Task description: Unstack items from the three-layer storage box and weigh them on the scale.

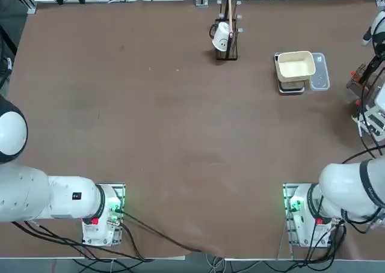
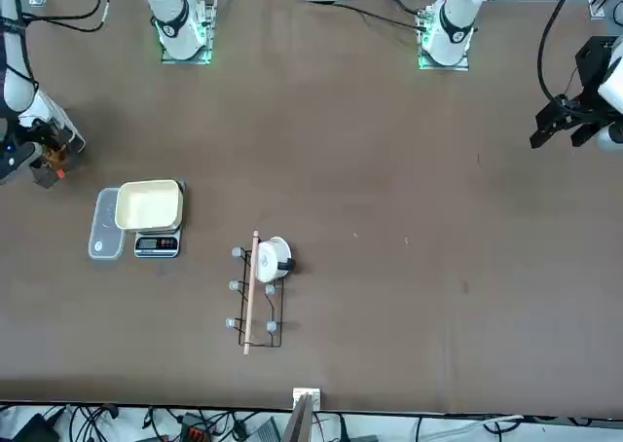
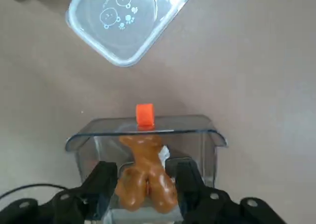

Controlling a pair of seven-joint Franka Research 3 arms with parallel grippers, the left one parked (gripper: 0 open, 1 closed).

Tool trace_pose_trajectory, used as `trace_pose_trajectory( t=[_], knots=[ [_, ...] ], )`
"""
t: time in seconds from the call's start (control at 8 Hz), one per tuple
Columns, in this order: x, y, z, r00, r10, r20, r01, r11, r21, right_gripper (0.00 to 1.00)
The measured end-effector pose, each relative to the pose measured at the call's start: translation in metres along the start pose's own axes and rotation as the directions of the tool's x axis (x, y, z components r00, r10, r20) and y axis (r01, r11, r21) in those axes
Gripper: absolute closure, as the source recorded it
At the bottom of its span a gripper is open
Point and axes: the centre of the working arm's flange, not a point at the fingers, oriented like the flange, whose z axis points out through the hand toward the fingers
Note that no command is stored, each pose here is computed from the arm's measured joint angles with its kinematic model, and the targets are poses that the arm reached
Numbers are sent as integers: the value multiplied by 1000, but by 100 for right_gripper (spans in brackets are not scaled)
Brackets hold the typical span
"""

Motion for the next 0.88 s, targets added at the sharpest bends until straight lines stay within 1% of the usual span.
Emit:
trace_pose_trajectory(
  t=[0.25, 0.62, 0.75, 0.88],
  knots=[
    [-1, -2, 12, 1000, -1, -2, 1, 1000, 0, 26],
    [-4, -4, 27, 1000, 5, -21, -5, 1000, -27, 26],
    [-6, -6, 32, 1000, 5, -25, -6, 1000, -30, 29],
    [-6, -7, 33, 1000, 5, -27, -6, 999, -32, 30]
  ],
)
